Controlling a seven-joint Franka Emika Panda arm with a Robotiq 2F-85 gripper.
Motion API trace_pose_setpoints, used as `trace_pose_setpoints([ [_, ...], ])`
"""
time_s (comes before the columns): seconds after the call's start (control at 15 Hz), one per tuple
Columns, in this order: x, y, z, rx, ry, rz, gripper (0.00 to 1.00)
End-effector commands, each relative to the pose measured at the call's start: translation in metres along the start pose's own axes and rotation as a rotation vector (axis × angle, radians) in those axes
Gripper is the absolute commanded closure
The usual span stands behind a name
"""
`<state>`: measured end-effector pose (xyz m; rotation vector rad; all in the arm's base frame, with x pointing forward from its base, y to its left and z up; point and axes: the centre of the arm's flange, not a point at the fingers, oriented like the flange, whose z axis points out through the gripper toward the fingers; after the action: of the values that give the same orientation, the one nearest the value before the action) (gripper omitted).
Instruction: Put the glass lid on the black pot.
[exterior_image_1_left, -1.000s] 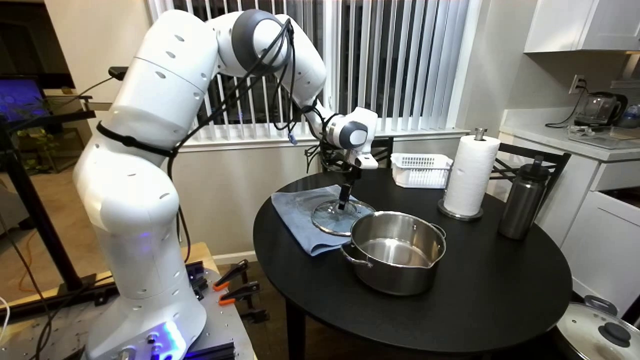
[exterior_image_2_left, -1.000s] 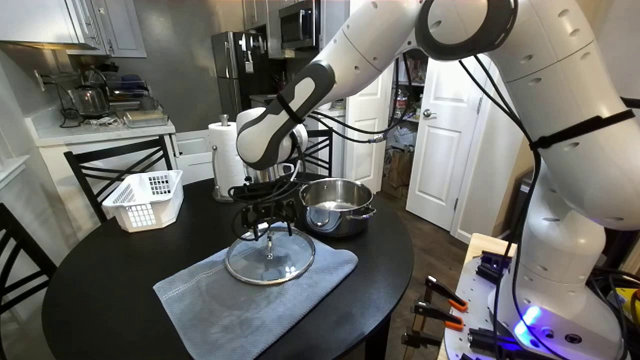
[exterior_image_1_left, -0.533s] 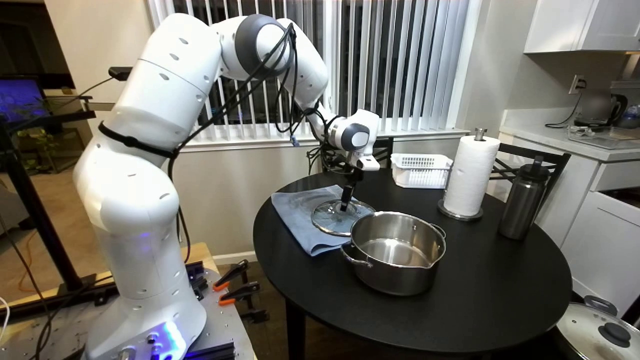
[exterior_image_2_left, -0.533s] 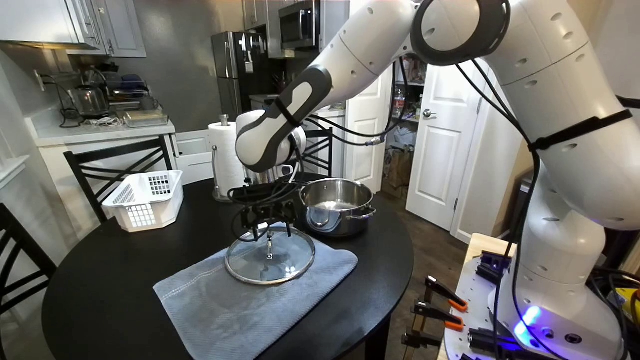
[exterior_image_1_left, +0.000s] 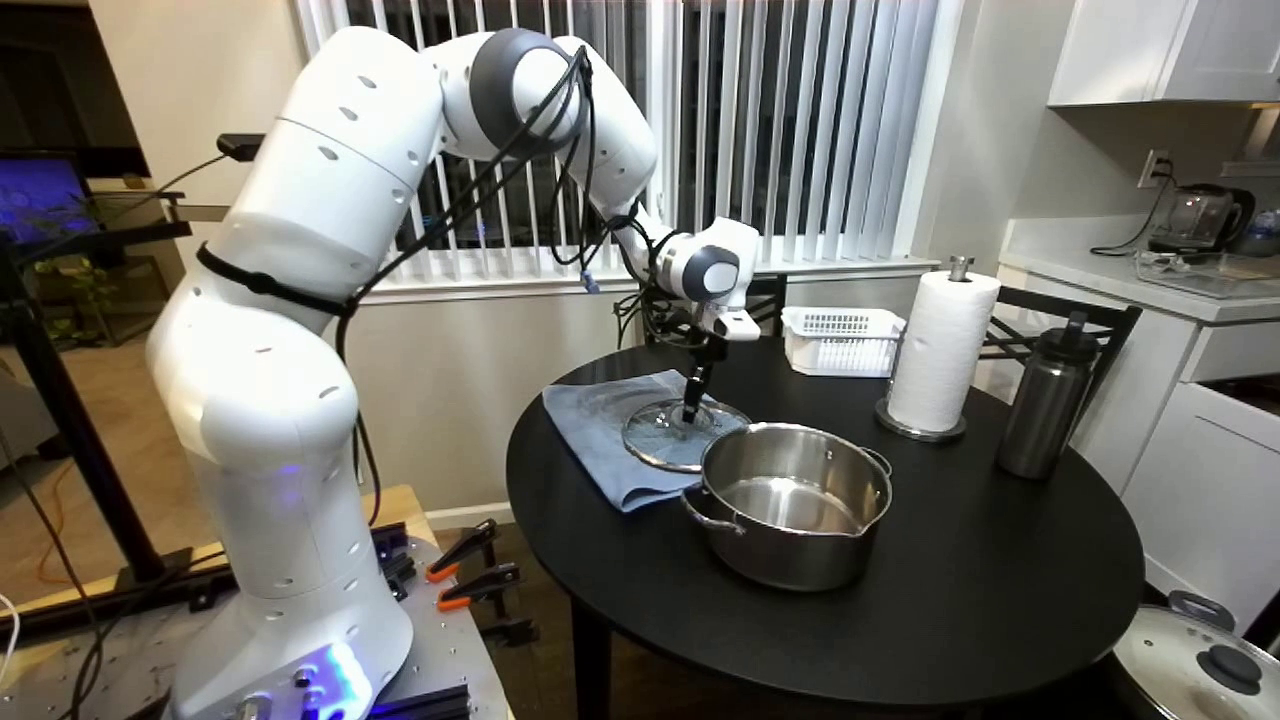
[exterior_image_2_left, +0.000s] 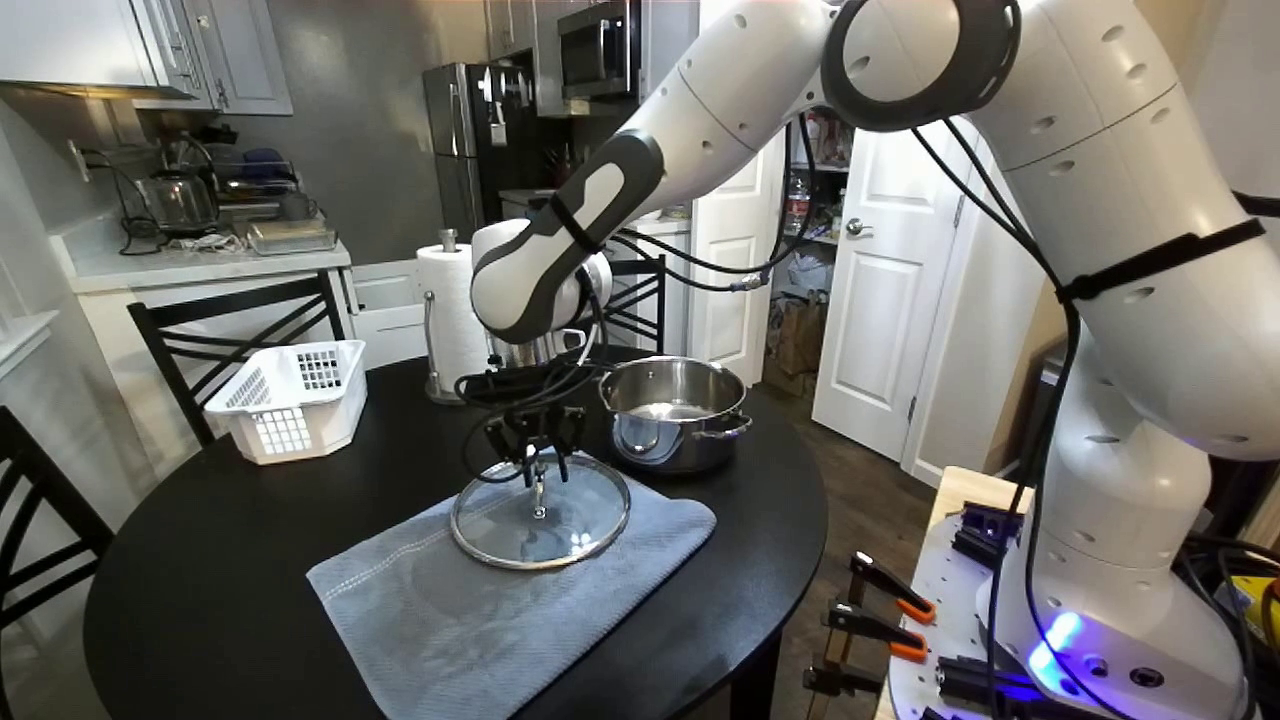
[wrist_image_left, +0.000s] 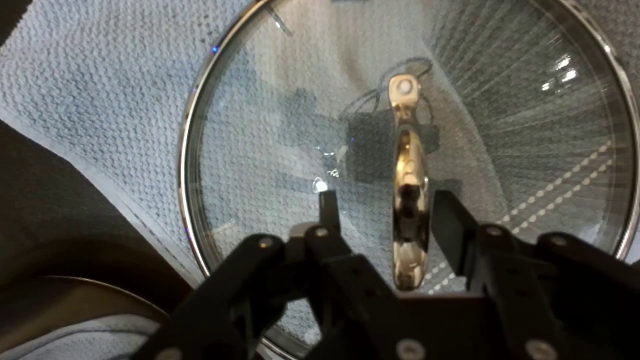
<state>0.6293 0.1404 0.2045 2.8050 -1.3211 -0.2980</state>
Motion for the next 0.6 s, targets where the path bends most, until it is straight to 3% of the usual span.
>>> trace_pose_setpoints([
  [0.0,0.001,0.006,-0.004,-0.001,-0.01,-0.026,0.78],
  [0.2,-0.004,0.01,-0.012,0.052,-0.016,-0.065,0.96],
  [0.53,-0.013,0.016,-0.027,0.168,-0.017,-0.18,0.93],
])
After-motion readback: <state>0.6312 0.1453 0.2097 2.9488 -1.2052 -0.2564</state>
